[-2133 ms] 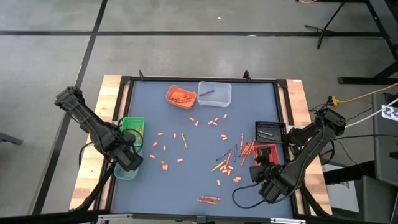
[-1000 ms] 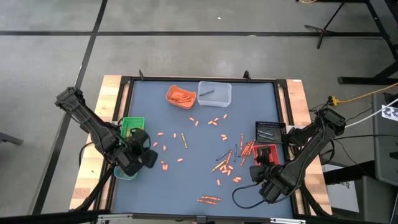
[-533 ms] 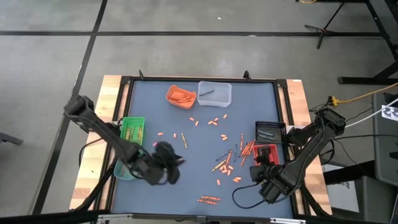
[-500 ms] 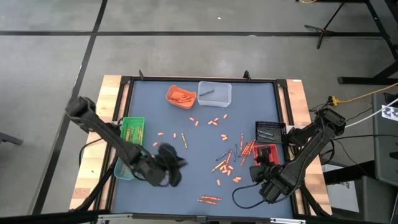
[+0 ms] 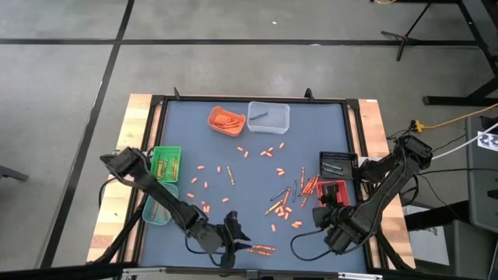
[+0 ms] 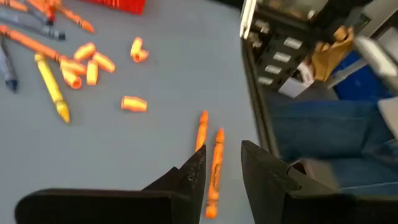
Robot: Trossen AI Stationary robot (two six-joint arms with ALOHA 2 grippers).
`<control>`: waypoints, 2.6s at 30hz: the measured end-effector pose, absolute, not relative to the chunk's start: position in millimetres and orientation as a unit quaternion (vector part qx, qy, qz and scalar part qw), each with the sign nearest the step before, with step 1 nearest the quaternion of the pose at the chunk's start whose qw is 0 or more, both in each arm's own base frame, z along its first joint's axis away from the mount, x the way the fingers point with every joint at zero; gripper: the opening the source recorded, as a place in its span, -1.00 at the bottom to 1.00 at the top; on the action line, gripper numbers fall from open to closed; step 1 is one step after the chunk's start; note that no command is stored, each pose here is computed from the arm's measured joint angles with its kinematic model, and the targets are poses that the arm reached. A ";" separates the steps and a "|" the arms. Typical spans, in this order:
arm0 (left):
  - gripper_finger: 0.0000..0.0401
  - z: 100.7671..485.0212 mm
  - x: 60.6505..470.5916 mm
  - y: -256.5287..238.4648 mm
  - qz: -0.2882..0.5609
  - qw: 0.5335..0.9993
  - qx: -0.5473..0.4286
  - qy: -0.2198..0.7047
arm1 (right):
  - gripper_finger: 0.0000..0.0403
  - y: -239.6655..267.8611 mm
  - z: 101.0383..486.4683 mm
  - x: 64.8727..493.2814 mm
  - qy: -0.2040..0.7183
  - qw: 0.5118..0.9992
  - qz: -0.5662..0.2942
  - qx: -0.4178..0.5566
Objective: Sort crayons
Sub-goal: Put the orange crayon into the blue bin
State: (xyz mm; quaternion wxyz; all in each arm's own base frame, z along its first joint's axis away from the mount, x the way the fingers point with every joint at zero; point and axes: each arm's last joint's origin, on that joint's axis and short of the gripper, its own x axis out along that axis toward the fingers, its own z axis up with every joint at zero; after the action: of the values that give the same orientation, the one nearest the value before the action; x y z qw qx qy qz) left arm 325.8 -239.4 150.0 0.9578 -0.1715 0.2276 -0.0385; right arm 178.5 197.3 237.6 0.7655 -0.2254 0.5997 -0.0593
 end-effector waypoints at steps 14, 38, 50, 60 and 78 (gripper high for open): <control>-0.57 113.9 322.4 -253.2 -0.041 0.955 -0.146 0.256 | -0.25 197.4 237.6 178.6 0.599 0.766 -0.061 -0.223; -0.57 95.2 331.9 -272.1 -0.051 0.966 -0.033 0.253 | -0.25 201.1 237.2 181.6 0.588 0.780 -0.053 -0.206; -0.57 90.5 332.0 -268.8 -0.043 0.962 -0.022 0.268 | -0.25 201.1 237.2 181.6 0.588 0.780 -0.053 -0.206; -0.57 74.1 334.6 -267.2 -0.041 0.960 -0.020 0.275 | -0.25 201.1 237.2 181.6 0.588 0.780 -0.053 -0.206; -0.97 72.8 341.6 -257.2 -0.013 0.963 -0.018 0.270 | -0.25 201.2 237.2 181.7 0.588 0.778 -0.044 -0.217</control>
State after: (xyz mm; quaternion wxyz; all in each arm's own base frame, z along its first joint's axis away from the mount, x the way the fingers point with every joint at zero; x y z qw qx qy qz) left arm 341.6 -257.2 72.8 0.9626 -0.0178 0.2702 -0.0125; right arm 181.7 201.2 237.2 0.7777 -0.2172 0.5882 -0.0440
